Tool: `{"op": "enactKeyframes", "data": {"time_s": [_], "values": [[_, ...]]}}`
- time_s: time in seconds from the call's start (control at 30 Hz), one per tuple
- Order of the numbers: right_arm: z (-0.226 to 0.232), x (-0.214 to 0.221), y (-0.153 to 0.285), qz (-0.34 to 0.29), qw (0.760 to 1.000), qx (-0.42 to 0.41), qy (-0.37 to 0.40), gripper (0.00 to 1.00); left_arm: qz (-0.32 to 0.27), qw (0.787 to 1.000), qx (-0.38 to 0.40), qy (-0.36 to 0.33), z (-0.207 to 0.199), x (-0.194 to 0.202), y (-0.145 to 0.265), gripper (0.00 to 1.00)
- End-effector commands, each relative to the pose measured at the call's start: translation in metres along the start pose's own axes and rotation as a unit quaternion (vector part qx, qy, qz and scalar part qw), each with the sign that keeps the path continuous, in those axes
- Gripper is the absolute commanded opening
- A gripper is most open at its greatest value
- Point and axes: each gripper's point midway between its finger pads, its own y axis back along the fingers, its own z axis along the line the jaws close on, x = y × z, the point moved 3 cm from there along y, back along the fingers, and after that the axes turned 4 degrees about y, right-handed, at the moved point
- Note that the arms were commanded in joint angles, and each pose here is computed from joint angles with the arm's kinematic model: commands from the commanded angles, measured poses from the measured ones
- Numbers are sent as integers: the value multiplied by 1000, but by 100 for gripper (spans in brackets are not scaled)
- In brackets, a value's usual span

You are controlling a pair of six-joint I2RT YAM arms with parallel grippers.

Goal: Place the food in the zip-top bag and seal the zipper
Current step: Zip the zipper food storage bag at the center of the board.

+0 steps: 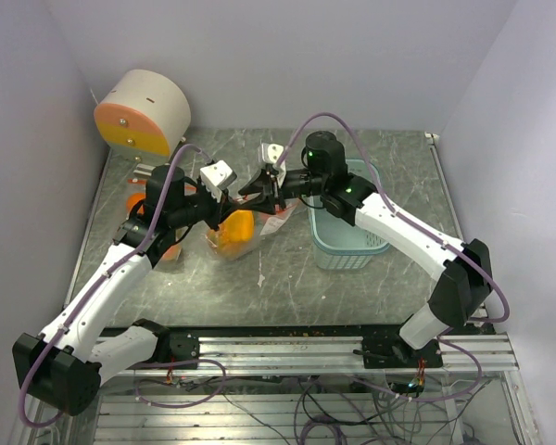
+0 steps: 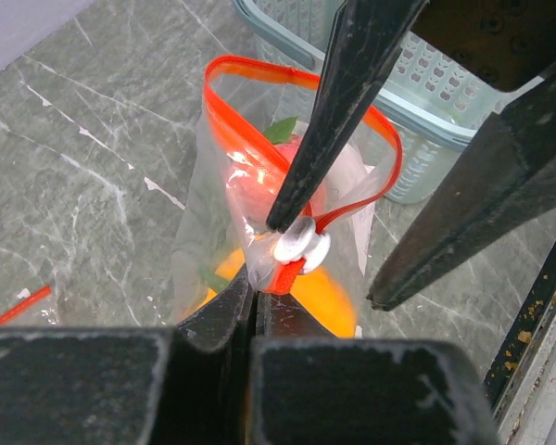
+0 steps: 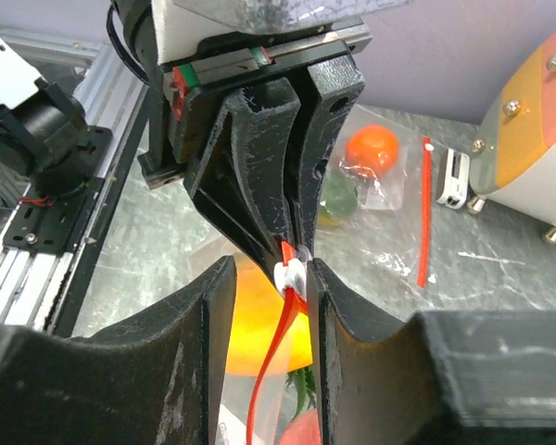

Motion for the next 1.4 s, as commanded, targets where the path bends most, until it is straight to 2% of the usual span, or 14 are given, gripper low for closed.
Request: {"op": "enactKeyframes", "data": {"time_s": [0.0,0.17,0.4,0.67,0.87,0.93,1.03,1.07,1.1,1.13,1.17,1.27,1.37], "values": [[-8,14,-4,22,999,28,3,34,-35,999,7,-19,0,-25,4,7],[-18,16,-4,29,998,57,11,32,-37,999,9,-17,-1,-25,4,7],[-16,21,-6,28,998,51,4,27,-37,999,9,-18,-1,-24,4,7],[-18,28,-4,48,997,63,0,0,-40,999,6,-17,-1,-26,6,7],[-24,38,18,92,990,104,27,0,-38,999,-1,-19,0,-25,10,7],[-27,34,24,87,990,112,28,0,-37,999,-4,-17,1,-22,10,7],[-29,11,25,46,993,102,26,0,-35,999,-5,-8,3,-16,7,7],[-27,4,23,32,995,91,25,0,-36,999,-6,-5,4,-16,5,9],[-26,-3,21,19,996,80,22,0,-37,999,-10,0,5,-17,5,15],[-24,-9,19,5,998,65,17,0,-40,999,-16,3,7,-20,5,29],[-20,-17,17,-10,999,46,13,0,-42,999,-19,3,7,-23,6,37],[-15,-30,14,-37,999,20,3,0,-50,998,-18,-14,7,-36,10,45],[-13,-36,15,-46,999,9,2,0,-50,998,-18,-31,6,-44,17,70]]}}
